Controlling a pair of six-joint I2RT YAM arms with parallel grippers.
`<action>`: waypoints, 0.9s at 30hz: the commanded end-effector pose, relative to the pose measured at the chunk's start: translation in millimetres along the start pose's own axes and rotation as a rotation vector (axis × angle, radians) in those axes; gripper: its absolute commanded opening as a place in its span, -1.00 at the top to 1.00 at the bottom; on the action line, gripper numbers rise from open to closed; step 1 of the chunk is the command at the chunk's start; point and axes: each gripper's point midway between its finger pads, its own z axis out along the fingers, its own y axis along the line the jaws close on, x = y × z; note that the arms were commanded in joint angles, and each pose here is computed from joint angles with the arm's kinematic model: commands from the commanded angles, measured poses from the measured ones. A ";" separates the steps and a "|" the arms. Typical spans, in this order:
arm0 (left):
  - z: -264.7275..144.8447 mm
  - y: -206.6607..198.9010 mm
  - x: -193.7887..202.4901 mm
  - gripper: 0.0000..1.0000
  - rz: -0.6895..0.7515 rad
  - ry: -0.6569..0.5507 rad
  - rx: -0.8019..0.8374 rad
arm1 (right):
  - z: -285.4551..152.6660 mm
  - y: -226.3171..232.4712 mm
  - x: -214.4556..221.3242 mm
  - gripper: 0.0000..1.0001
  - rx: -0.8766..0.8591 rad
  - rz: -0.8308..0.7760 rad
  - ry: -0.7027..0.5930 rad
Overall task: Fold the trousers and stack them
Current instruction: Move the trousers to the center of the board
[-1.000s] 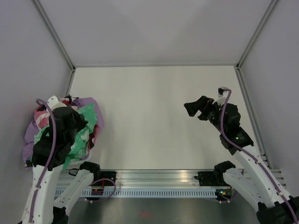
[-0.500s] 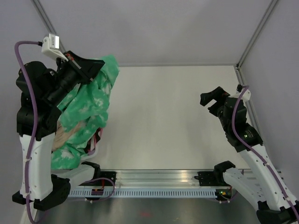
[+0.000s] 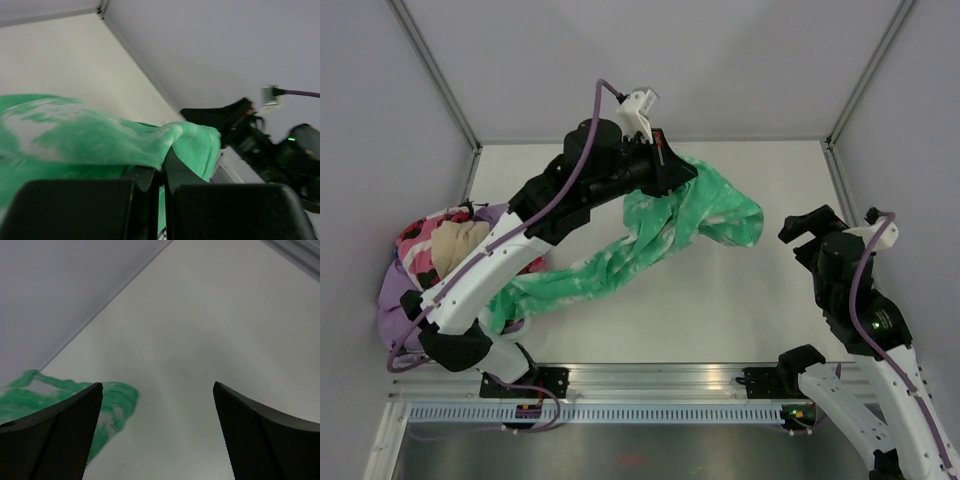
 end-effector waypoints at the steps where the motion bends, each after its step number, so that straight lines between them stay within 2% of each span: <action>1: -17.1 21.4 -29.9 0.95 0.015 -0.194 -0.104 | -23.6 -17.4 -32.1 -0.96 0.044 0.022 -0.109; 4: -7.5 35.5 16.2 0.95 -0.028 -0.102 -0.085 | -29.6 -19.9 -35.4 -0.96 0.020 0.024 -0.131; 5: 1.0 50.9 62.9 0.95 -0.043 0.015 -0.080 | -30.6 -18.3 -34.1 -0.96 0.004 0.018 -0.125; 7: 2.9 55.8 108.0 0.95 -0.076 0.128 -0.029 | -27.9 -18.0 -28.1 -0.96 0.000 0.004 -0.106; 8: 0.3 64.2 150.8 0.95 -0.092 0.225 0.000 | -25.2 -16.8 -22.4 -0.96 -0.003 -0.009 -0.084; 9: -4.2 59.1 174.0 0.95 -0.092 0.269 0.021 | -23.2 -17.2 -19.2 -0.96 -0.001 -0.024 -0.073; 10: -10.4 73.6 211.3 0.95 -0.091 0.335 -0.007 | -21.0 -18.5 -15.0 -0.96 0.007 -0.034 -0.059; 12: -26.3 61.4 236.0 0.95 -0.072 0.367 0.028 | -15.3 -19.6 -6.0 -0.96 0.019 -0.055 -0.029; 13: -33.4 69.7 254.7 0.94 -0.072 0.400 0.005 | -13.4 -21.0 -1.6 -0.96 0.027 -0.065 -0.013; 14: -45.1 65.0 260.2 0.87 -0.070 0.414 0.009 | -9.1 -22.7 5.3 -0.96 0.041 -0.082 0.009; 16: -56.5 80.5 267.5 0.55 -0.079 0.420 -0.074 | -3.3 -27.7 17.9 -0.96 0.072 -0.092 0.051; 17: -70.4 89.2 268.4 0.25 -0.086 0.434 -0.128 | -0.7 -30.4 27.4 -0.96 0.077 -0.099 0.078; 18: -77.3 96.4 266.6 -0.13 -0.083 0.429 -0.171 | 2.0 -27.3 31.9 -0.96 0.060 -0.102 0.091; 19: -82.2 110.2 255.9 -0.64 -0.067 0.380 -0.255 | 3.8 -24.4 42.0 -0.96 0.036 -0.102 0.126; 20: -88.9 116.5 250.0 -0.88 -0.079 0.359 -0.305 | 8.3 -28.0 55.7 -0.96 0.033 -0.106 0.155; 21: -105.5 127.2 244.9 -0.99 -0.071 0.351 -0.373 | 12.0 -24.5 60.3 -0.96 0.015 -0.088 0.158; 25: -129.1 140.8 189.7 -0.99 -0.037 0.174 -0.518 | 28.9 -35.2 111.9 -0.96 0.021 -0.077 0.283; 27: -132.1 136.4 171.1 -0.99 -0.026 0.126 -0.517 | 36.1 -48.3 133.3 -0.96 0.057 -0.098 0.329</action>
